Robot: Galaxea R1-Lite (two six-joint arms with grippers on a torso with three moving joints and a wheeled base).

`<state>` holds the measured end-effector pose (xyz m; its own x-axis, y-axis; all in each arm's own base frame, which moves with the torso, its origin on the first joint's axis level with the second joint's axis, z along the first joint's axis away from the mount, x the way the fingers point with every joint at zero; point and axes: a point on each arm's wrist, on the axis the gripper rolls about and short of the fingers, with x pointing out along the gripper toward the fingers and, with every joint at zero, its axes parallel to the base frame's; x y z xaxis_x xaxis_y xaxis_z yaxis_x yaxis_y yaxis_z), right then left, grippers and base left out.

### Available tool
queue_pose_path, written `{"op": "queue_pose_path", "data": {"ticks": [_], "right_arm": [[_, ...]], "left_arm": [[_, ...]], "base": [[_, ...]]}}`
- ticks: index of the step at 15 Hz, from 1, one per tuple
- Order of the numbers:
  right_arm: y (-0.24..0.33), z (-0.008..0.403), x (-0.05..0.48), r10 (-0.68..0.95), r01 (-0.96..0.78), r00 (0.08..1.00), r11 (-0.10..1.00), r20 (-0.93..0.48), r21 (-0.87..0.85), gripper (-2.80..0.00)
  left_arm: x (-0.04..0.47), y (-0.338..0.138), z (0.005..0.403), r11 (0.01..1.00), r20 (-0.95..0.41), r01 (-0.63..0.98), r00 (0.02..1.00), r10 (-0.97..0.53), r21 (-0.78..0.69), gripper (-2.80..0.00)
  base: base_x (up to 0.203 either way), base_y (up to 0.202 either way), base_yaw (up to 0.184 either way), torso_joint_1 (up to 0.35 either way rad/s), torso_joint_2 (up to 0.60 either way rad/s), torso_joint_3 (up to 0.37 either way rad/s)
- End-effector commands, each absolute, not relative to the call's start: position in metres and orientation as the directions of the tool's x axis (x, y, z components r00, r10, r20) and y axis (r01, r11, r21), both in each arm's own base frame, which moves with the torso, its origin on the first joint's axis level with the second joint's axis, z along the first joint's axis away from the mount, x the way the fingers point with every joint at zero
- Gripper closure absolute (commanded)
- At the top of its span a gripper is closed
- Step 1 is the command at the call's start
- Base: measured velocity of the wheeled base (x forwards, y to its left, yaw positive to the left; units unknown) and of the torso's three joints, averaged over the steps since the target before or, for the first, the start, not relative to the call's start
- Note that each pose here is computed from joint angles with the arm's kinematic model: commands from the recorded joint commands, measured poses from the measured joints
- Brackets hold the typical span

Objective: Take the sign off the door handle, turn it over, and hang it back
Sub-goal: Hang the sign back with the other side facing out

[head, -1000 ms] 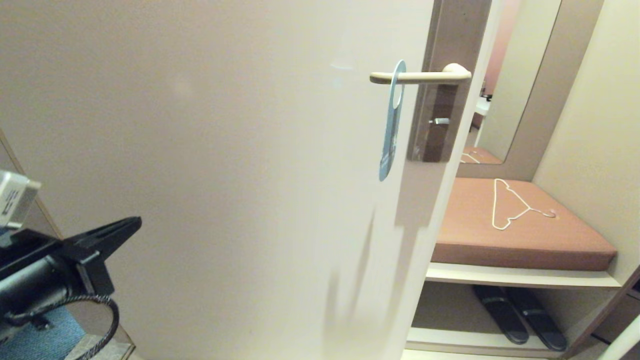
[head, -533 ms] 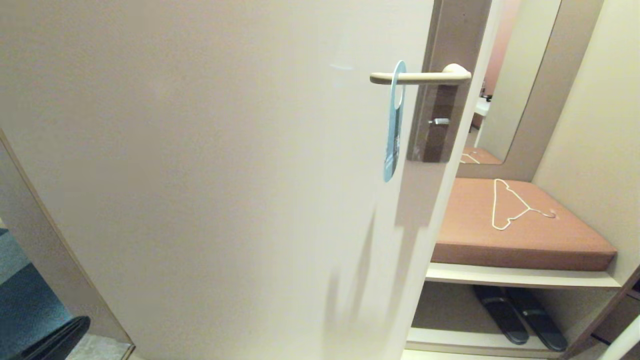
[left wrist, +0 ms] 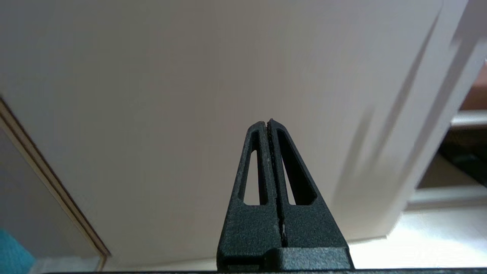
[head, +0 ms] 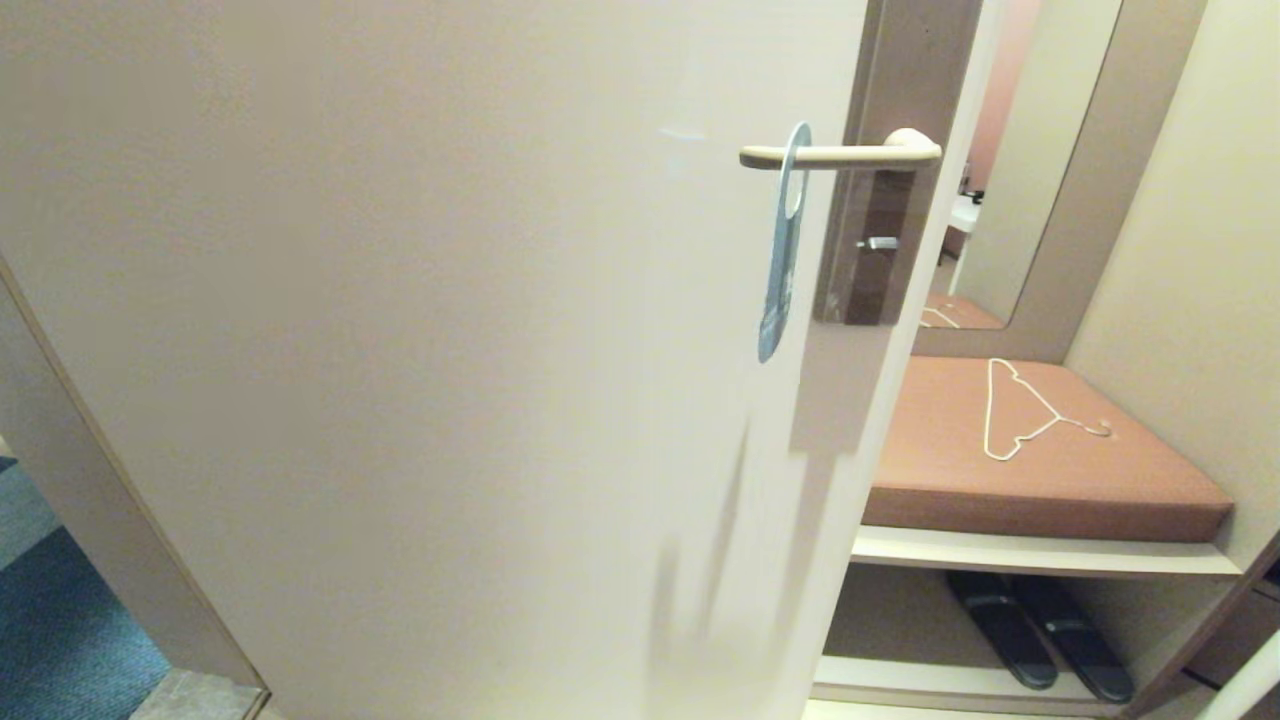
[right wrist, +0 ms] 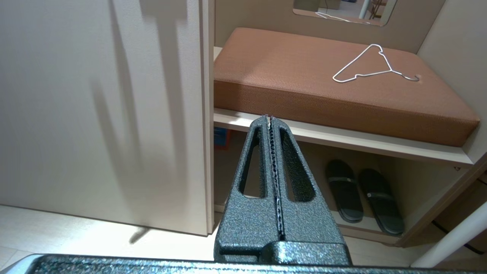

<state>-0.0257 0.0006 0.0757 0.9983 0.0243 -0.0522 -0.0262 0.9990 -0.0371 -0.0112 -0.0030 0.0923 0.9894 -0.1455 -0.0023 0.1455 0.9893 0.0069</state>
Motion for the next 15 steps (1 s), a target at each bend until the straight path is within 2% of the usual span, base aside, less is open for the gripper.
{"op": "queue_pose_path", "data": {"ticks": [1,10,15], "right_arm": [[0.0006,0.0755,-0.0255,0.025,-0.027,0.998,0.999,-0.055,-0.037,0.0],[0.0006,0.0758,-0.0256,0.025,-0.027,0.998,0.999,-0.054,-0.037,0.0],[0.0006,0.0754,-0.0255,0.025,-0.027,0.998,0.999,-0.055,-0.037,0.0]], "left_arm": [[-0.0201,-0.003,0.0899,0.99,0.089,0.14,0.986,-0.141,0.019,0.0],[-0.024,-0.0023,0.0872,0.994,0.1,0.108,0.989,-0.111,0.031,0.0],[-0.0228,-0.0011,0.0825,0.997,0.06,0.055,0.997,-0.058,0.054,0.0]], "base": [[0.0,0.0,0.0,0.0,0.0,0.0],[0.0,0.0,0.0,0.0,0.0,0.0],[0.0,0.0,0.0,0.0,0.0,0.0]]}}
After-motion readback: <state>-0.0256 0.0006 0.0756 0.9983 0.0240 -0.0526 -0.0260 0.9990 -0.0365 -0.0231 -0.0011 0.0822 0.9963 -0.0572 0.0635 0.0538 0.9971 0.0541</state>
